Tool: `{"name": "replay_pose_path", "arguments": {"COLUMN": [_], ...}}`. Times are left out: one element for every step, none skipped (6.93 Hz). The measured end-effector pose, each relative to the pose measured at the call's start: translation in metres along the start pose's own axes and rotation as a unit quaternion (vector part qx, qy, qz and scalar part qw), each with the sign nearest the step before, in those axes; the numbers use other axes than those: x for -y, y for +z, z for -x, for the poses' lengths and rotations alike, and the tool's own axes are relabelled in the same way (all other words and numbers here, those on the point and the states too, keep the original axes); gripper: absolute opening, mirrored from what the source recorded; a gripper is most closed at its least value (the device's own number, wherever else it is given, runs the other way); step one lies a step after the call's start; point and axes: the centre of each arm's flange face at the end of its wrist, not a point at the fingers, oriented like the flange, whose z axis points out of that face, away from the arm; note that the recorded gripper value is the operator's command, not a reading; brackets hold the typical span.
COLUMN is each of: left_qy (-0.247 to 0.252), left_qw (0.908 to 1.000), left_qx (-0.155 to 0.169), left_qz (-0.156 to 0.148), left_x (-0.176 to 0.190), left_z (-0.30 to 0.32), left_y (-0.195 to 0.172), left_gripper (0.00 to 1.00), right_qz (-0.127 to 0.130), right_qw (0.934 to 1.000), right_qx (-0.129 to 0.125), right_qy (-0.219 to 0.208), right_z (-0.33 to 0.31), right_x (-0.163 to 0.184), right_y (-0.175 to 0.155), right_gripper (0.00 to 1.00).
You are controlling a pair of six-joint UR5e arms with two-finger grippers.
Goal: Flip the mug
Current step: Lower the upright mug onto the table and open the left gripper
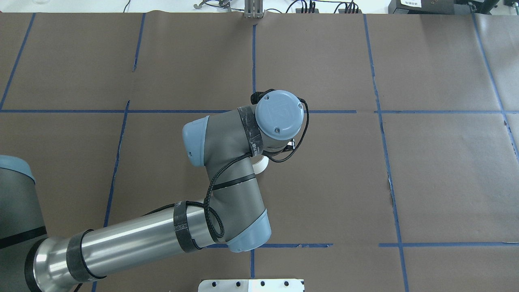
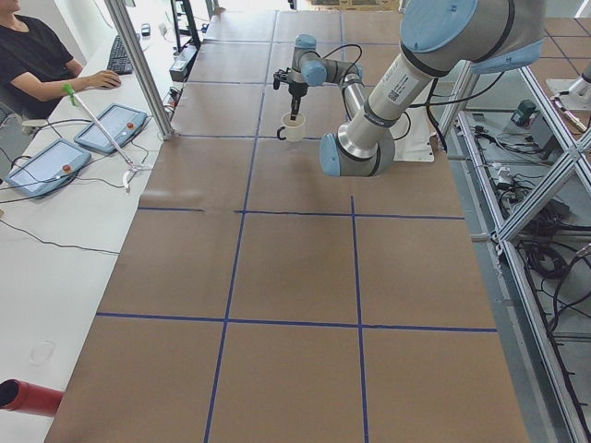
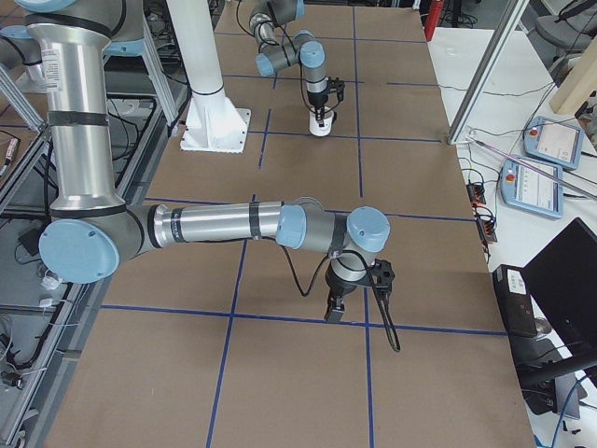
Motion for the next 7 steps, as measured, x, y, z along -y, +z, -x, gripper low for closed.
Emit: {"name": "replay_pose_path", "arguments": {"left_qy": [0.003, 0.005, 0.008, 0.007, 0.010, 0.018, 0.029], "left_qw": [1.0000, 1.0000, 0.9999, 0.9998, 0.9995, 0.9988, 0.9979], "left_qx": [-0.003, -0.006, -0.009, -0.016, -0.025, -0.034, -0.045], "left_qz": [-0.001, -0.001, -0.003, -0.008, -0.017, -0.028, -0.037], "left_x": [-0.006, -0.010, -0.011, -0.006, 0.003, 0.015, 0.029], "left_z": [-0.004, -0.005, -0.006, -0.003, 0.004, 0.019, 0.042], "left_y": [0.001, 0.002, -0.001, -0.010, -0.025, -0.042, -0.060], "left_gripper": [1.00, 1.00, 1.00, 1.00, 1.00, 1.00, 1.00], "right_qz": [0.000, 0.000, 0.000, 0.000, 0.000, 0.000, 0.001], "right_qw": [1.0000, 1.0000, 1.0000, 1.0000, 1.0000, 1.0000, 1.0000], "right_qx": [0.000, 0.000, 0.000, 0.000, 0.000, 0.000, 0.000], "right_qy": [0.000, 0.000, 0.000, 0.000, 0.000, 0.000, 0.000], "right_z": [0.000, 0.000, 0.000, 0.000, 0.000, 0.000, -0.001], "right_x": [0.000, 0.000, 0.000, 0.000, 0.000, 0.000, 0.000], "right_y": [0.000, 0.000, 0.000, 0.000, 0.000, 0.000, 0.001], "right_gripper": [1.00, 1.00, 1.00, 1.00, 1.00, 1.00, 1.00]}}
